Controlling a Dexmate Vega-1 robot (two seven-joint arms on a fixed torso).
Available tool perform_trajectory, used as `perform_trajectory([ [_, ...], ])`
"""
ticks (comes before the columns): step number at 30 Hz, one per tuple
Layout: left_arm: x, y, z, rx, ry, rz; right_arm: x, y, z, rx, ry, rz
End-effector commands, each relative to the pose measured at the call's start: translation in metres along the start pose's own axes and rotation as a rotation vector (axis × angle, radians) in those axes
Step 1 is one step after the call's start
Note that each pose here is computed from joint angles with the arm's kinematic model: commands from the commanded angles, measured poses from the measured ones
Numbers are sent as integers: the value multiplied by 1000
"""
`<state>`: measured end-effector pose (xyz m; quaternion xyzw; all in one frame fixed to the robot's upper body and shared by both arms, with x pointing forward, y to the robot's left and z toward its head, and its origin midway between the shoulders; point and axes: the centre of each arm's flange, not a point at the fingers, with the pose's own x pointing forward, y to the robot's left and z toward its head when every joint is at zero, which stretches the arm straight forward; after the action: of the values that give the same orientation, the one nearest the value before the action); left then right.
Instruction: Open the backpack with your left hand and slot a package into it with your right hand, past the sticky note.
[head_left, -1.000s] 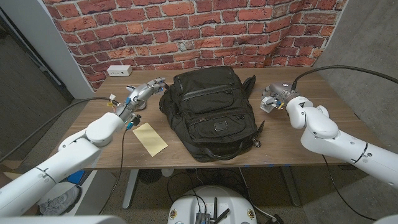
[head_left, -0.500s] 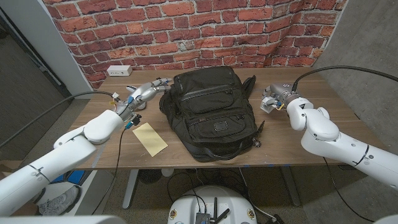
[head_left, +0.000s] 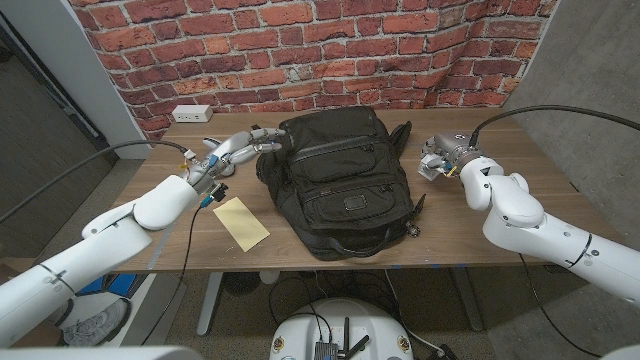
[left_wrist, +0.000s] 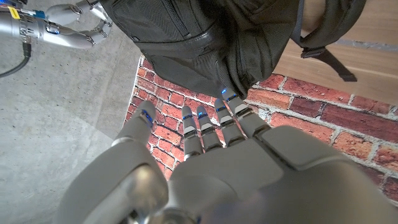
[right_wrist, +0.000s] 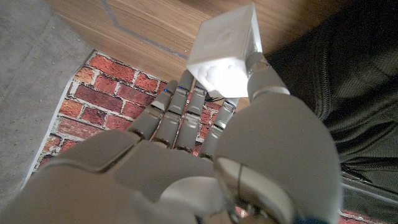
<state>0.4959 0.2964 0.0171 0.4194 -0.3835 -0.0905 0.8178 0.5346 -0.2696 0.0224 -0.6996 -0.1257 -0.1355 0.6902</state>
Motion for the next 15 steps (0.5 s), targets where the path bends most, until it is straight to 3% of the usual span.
perform_trajectory([
  [1, 0, -2, 16, 109, -60, -19, 2, 3, 1, 9, 10, -13],
  [15, -5, -11, 35, 192, -109, -30, 9, 4, 1, 9, 3, -13],
])
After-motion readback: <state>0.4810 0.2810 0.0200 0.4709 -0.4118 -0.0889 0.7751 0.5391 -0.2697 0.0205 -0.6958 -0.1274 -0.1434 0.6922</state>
